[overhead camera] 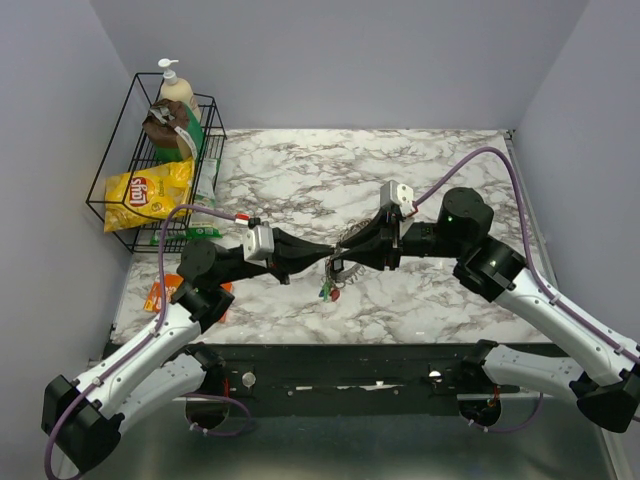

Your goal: Put the keys on the keyring

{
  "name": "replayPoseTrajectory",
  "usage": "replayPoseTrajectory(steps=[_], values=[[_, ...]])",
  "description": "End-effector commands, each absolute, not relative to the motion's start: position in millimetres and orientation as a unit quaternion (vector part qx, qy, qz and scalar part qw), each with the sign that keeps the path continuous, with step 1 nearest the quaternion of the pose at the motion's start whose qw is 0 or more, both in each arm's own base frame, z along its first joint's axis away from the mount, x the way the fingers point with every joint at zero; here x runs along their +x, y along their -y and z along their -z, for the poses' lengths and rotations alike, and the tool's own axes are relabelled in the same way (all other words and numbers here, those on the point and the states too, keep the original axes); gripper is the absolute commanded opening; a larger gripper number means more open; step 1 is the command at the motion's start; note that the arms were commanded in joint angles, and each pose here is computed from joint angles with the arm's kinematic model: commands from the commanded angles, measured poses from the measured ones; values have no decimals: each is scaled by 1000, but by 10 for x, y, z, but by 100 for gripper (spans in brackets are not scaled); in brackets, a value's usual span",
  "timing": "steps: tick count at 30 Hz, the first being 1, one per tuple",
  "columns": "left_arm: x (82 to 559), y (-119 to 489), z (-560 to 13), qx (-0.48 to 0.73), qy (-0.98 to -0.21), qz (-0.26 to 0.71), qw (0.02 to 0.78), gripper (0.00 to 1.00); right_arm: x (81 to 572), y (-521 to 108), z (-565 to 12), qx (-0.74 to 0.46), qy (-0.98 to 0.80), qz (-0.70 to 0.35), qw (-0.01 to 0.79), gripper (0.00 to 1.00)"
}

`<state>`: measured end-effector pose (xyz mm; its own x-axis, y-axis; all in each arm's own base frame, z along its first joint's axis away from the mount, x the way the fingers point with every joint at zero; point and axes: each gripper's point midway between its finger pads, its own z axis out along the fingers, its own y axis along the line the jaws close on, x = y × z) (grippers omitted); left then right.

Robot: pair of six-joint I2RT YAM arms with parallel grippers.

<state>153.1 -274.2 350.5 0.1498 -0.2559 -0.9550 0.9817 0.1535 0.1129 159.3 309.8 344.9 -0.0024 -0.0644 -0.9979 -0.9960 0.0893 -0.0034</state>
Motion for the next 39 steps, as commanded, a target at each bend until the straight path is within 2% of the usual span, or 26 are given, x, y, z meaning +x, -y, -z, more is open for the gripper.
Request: replayPoseTrajectory(steps=[1, 8, 12, 19, 22, 23, 24, 33, 34, 37, 39], values=[[1393, 2744, -3689, 443, -381, 504, 636, 0, 1551, -3132, -3502, -497, -521, -478, 502, 32], [1396, 2775, -3670, 447, -379, 510, 629, 0, 1520, -3157, -3531, -500, -515, -489, 496, 31], [1404, 2786, -3683, 448, -378, 511, 629, 0, 1509, -3171, -3524, -503, -513, -493, 491, 26], [1412, 2813, -3650, 452, -381, 515, 621, 0, 1447, -3184, -3576, -508, -498, -507, 486, 22], [1417, 2821, -3627, 452, -385, 517, 617, 0, 1419, -3187, -3584, -504, -500, -517, 478, 12], [1416, 2822, -3623, 453, -385, 516, 617, 0, 1413, -3188, -3570, -504, -501, -519, 475, 4], [1414, 2828, -3609, 454, -386, 517, 615, 0, 1410, -3188, -3570, -505, -500, -519, 475, 1], [1448, 2796, -3550, 460, -406, 496, 614, 0, 1410, -3179, -3568, -505, -499, -517, 478, 1], [1440, 2778, -3599, 462, -405, 491, 618, 1, 1419, -3179, -3559, -505, -501, -515, 479, 0], [1465, 2745, -3594, 470, -421, 469, 618, 24, 1447, -3178, -3553, -504, -506, -509, 480, 0], [1524, 2716, -3521, 471, -445, 450, 615, 34, 1448, -3177, -3550, -503, -512, -509, 476, 0]])
